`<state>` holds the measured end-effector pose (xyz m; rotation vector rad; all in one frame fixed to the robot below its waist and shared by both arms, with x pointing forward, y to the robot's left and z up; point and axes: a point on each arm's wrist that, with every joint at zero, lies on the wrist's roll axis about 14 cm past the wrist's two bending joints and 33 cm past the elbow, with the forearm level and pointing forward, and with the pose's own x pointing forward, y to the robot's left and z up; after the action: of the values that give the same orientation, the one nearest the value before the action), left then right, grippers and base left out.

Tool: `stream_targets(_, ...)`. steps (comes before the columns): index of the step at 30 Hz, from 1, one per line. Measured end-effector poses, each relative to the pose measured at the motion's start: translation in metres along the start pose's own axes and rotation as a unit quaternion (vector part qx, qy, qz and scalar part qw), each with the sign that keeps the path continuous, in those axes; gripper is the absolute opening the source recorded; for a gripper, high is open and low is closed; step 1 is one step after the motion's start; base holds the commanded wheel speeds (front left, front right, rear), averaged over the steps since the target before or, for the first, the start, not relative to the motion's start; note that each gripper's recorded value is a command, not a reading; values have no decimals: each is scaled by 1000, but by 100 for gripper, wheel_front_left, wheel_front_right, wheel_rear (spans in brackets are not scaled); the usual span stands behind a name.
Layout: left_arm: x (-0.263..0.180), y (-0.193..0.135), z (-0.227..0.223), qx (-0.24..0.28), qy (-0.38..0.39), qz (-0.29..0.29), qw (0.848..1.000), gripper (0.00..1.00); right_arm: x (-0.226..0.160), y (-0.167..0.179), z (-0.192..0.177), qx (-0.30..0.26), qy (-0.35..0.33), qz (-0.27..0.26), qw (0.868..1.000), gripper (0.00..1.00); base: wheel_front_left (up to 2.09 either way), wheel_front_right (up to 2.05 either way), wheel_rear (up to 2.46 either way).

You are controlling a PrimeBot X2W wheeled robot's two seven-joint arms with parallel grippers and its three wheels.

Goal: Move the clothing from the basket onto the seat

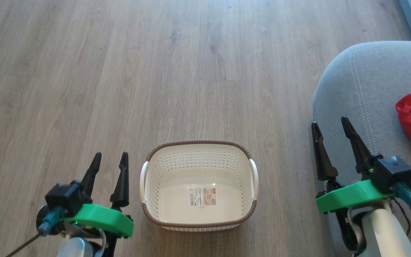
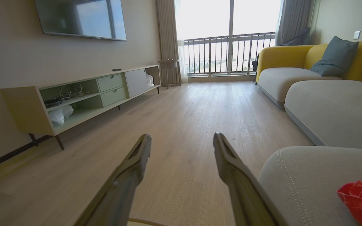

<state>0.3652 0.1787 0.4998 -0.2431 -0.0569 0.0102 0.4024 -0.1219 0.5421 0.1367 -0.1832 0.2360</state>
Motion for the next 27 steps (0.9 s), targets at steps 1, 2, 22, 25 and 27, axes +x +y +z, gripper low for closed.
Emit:
stream_targets(1, 0, 0, 0, -1, 0, -1, 1000, 100, 0, 0, 0, 0, 0, 0, 1000, 100, 0, 0, 0)
stream_targets(2, 0, 0, 0, -1, 0, -1, 1000, 100, 0, 0, -1, 0, 1, -1, 1000, 100, 0, 0, 0)
stream_targets(22, -19, 18, -42, -64, 75, 42, 994, 0, -26, -14, -43, 70, 71, -40, 994, 0, 0, 0, 0)
stream_targets(25, -19, 19, -43, -75, 76, 44, 993, 0, -26, -15, -43, 82, 73, -45, 993, 0, 0, 0, 0)
stream_targets(27, -18, 19, -43, -85, 77, 46, 992, 0, -27, -16, -43, 93, 72, -49, 992, 0, 0, 0, 0)
